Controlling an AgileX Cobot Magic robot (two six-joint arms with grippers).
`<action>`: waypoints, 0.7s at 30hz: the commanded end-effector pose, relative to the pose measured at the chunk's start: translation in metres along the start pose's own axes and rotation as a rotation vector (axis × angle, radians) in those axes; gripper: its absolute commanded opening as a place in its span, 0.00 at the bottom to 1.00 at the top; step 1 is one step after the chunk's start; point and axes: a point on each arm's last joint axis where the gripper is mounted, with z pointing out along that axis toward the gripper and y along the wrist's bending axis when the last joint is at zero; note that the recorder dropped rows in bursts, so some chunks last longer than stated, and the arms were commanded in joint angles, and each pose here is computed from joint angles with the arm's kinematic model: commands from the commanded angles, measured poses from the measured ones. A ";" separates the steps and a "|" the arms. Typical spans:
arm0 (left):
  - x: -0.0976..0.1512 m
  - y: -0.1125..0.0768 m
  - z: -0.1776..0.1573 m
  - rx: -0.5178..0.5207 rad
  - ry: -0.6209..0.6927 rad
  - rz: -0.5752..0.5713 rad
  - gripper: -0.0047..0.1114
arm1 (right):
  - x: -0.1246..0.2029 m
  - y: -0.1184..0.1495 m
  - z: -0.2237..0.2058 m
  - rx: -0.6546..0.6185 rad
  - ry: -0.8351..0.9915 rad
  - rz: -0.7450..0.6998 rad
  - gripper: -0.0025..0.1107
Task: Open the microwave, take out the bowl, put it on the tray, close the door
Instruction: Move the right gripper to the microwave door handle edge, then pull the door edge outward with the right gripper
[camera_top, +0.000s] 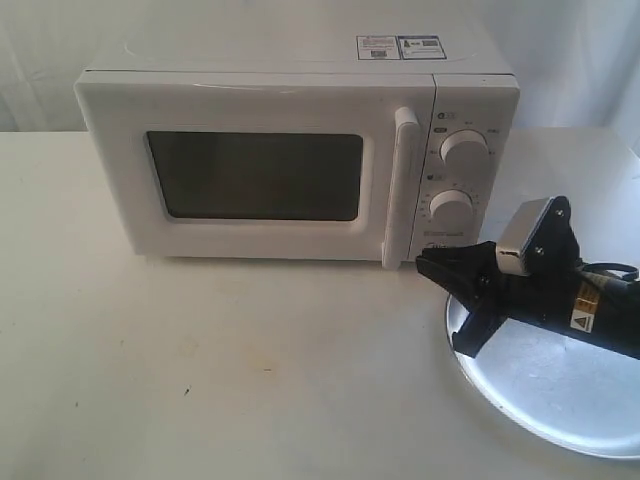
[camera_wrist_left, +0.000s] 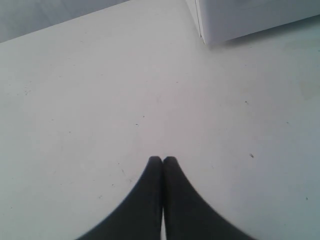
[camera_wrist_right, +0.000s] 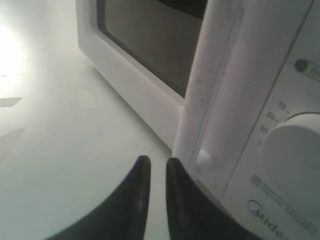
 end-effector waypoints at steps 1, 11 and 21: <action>0.000 0.000 0.000 0.005 -0.002 -0.007 0.04 | -0.005 -0.009 0.003 0.043 -0.047 -0.033 0.33; 0.000 0.000 0.000 0.005 -0.002 -0.007 0.04 | -0.012 -0.019 0.008 0.099 -0.081 -0.004 0.58; 0.000 0.000 0.000 0.005 -0.002 -0.007 0.04 | -0.036 -0.014 0.050 0.065 -0.127 -0.068 0.58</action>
